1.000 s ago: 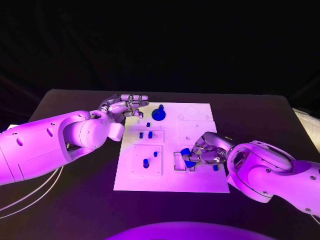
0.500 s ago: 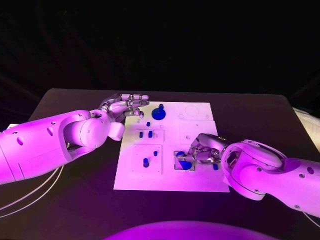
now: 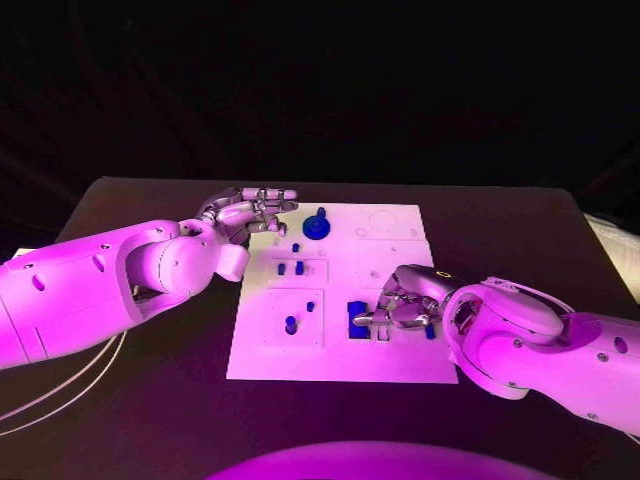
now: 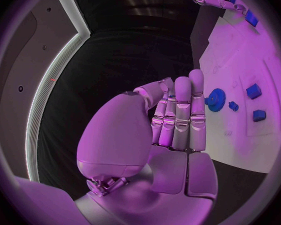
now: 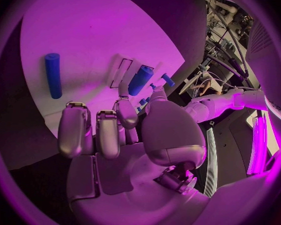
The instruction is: Assemble the parts on the task board
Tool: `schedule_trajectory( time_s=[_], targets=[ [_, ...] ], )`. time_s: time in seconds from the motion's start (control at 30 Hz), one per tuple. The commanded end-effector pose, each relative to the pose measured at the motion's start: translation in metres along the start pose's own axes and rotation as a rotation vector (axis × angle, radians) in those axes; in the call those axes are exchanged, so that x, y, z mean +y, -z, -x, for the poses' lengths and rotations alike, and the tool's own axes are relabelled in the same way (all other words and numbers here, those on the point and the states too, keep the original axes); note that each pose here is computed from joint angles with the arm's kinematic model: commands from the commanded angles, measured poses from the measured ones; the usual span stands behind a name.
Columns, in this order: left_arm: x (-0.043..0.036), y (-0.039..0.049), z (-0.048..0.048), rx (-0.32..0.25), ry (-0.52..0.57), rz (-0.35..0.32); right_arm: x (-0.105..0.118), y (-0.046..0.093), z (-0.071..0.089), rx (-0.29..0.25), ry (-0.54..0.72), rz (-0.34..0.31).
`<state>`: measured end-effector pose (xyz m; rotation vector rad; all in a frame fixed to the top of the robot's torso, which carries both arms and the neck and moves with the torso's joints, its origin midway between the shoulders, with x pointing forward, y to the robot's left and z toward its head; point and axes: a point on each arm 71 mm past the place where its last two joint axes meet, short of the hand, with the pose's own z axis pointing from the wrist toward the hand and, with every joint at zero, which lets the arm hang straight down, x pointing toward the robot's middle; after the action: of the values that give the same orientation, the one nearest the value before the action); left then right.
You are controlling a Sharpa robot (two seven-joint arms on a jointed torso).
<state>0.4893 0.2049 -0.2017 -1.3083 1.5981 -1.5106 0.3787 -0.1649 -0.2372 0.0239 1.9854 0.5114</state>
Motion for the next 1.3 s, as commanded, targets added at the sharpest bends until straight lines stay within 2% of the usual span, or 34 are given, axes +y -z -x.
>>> schedule_trajectory(
  time_s=[0.03,0.4,0.67,0.83,0.97,1.2,1.3],
  targets=[
    [-0.0006,-0.0001,-0.0024,0.021,0.001,-0.004,0.003,0.001,-0.001,-0.002,0.051,0.025],
    [-0.0003,-0.0007,-0.0030,0.024,0.002,-0.003,0.007,0.000,-0.003,0.009,0.082,0.037],
    [-0.0004,-0.0006,-0.0027,0.023,0.002,-0.003,0.007,-0.002,-0.004,-0.011,0.100,0.027],
    [-0.0005,-0.0003,-0.0024,0.023,0.002,-0.003,0.004,-0.001,-0.005,0.000,0.082,0.014],
    [-0.0005,-0.0002,-0.0017,0.021,0.001,-0.003,0.002,0.004,-0.003,-0.003,0.057,0.019],
    [-0.0005,0.0000,-0.0010,0.019,0.001,-0.003,-0.009,0.019,0.009,-0.052,-0.016,0.040],
    [-0.0004,-0.0001,-0.0009,0.019,0.001,-0.003,-0.019,0.025,0.016,-0.049,-0.047,0.017]
  ],
)
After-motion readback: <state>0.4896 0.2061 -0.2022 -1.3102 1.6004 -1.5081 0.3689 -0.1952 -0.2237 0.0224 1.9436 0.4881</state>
